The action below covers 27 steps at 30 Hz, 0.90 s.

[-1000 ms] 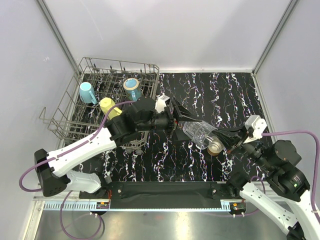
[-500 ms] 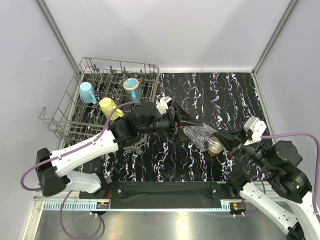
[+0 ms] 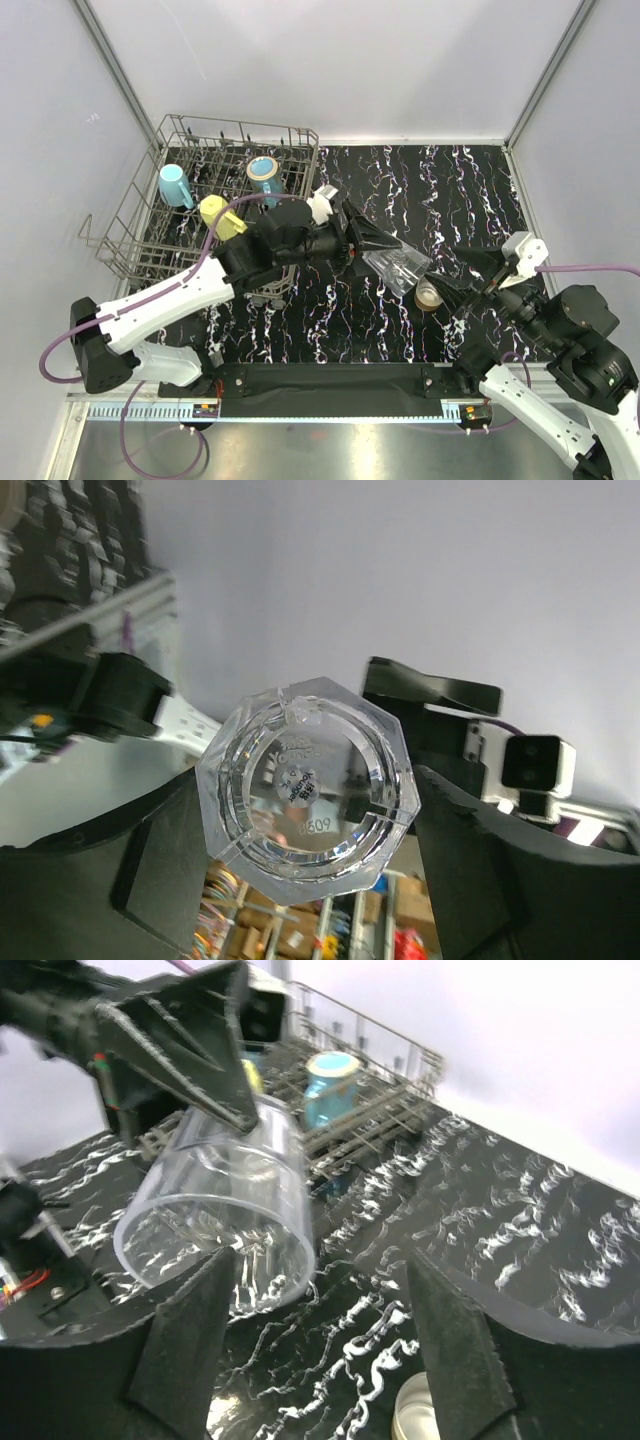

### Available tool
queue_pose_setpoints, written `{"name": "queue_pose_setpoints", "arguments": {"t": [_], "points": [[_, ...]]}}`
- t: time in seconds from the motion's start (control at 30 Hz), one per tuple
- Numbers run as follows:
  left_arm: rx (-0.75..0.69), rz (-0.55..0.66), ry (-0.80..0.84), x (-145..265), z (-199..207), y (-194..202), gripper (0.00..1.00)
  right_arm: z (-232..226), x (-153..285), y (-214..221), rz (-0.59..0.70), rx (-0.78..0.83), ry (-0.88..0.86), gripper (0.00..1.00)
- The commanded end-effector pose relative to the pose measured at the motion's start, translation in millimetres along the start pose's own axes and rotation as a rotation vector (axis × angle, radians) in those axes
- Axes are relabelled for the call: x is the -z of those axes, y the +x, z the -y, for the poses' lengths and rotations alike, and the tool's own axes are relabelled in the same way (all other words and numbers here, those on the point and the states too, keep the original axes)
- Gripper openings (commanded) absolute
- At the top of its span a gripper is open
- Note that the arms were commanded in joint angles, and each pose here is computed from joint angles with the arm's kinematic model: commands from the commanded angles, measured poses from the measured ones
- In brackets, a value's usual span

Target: Load the cups into the dish rack

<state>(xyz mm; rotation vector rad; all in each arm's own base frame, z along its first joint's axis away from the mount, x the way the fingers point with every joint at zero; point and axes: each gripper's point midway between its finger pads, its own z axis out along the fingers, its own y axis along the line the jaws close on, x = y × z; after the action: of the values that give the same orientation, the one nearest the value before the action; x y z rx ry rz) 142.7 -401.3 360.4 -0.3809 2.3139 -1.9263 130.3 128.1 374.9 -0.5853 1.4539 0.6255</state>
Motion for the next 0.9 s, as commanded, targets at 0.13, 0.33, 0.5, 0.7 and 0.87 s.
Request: {"name": "queue_pose_setpoints", "arguments": {"t": [0.13, 0.33, 0.5, 0.7, 0.87], "points": [[-0.395, 0.34, -0.153, 66.9, 51.8, -57.8, 0.0, 30.4, 16.0, 8.8, -0.065, -0.145, 0.223, 0.82], [-0.68, 0.689, -0.517, 135.2, 37.3, -125.5, 0.0, 36.6, 15.4, 24.5, -0.17, -0.284, 0.315, 0.82], [-0.804, 0.92, -0.685, 168.8, 21.9, -180.6, 0.0, 49.9, 17.4, 58.2, -0.354, -0.431, 0.503, 0.82], [-0.785, 1.023, -0.876, 196.4, -14.9, -241.3, 0.0, 47.6, 16.9, 90.8, -0.478, -0.538, 0.589, 0.82], [-0.762, 0.959, -1.027, 190.7, -61.6, -275.4, 0.0, 52.7, 15.2, 93.9, -0.466, -0.531, 0.616, 0.82]]}}
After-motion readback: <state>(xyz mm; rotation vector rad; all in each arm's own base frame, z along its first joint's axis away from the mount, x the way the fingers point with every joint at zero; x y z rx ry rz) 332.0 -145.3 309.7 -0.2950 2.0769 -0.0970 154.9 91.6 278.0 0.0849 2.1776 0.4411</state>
